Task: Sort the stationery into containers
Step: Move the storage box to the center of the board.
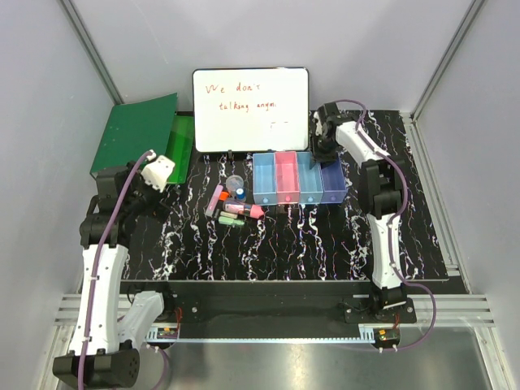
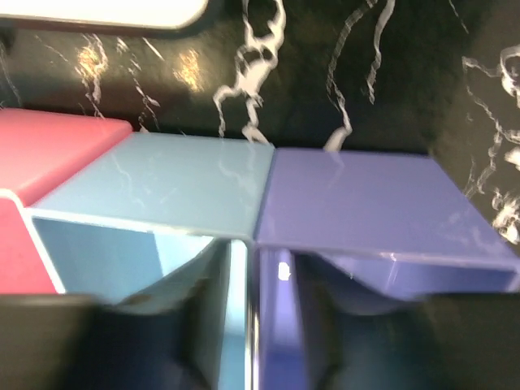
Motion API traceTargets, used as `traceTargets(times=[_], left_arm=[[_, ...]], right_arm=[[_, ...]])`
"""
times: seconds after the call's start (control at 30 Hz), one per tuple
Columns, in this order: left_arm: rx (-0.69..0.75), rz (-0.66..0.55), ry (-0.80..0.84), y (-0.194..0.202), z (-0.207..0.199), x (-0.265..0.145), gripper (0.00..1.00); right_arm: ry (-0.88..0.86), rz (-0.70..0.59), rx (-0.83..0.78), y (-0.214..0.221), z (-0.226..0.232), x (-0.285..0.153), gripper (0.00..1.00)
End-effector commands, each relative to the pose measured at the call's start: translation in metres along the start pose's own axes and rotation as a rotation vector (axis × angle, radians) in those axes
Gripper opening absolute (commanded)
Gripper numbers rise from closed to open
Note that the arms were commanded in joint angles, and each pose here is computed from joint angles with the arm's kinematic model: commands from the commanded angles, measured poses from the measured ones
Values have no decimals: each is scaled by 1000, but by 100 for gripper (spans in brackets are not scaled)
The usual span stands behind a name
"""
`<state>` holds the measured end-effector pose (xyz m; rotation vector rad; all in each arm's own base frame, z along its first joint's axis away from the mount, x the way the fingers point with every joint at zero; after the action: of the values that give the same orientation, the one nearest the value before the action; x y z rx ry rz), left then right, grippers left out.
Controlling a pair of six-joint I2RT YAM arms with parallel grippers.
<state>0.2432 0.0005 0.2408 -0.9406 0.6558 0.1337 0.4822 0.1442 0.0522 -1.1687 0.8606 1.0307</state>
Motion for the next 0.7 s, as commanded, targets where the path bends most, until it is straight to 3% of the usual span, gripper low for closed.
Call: traceTargets(times=[0.0, 0.1, 0.33, 0.5, 0.63, 0.67], left_arm=[[19, -56, 9, -9, -1, 1, 99], [19, -62, 24, -7, -6, 3, 99], [16, -117, 21, -12, -8, 10, 99], [77, -121, 23, -15, -2, 16, 99], [134, -160, 100, -25, -9, 22, 99], [157, -176, 120, -29, -11, 23, 99]], right_arm=[[-76, -114, -50, -17, 16, -13, 66], [-84, -146, -85, -18, 15, -24, 73], [-69, -218, -217, -15, 9, -62, 76], [-53, -353, -350, -18, 8, -124, 80], [-11, -400, -484, 8, -6, -160, 89], [-1, -463, -519, 12, -7, -187, 90]])
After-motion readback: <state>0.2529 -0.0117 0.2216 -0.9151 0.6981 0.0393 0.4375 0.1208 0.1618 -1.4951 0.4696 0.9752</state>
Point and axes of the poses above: each gripper's point midway between its finger pads, its own x axis out along the fingers, its own z axis along the line the jaws close on, y = z × x, the point moved 1 cm from there along -x, back along the fingers, and after that the axes turned 6 degrees about x, right-handed, at the moved point
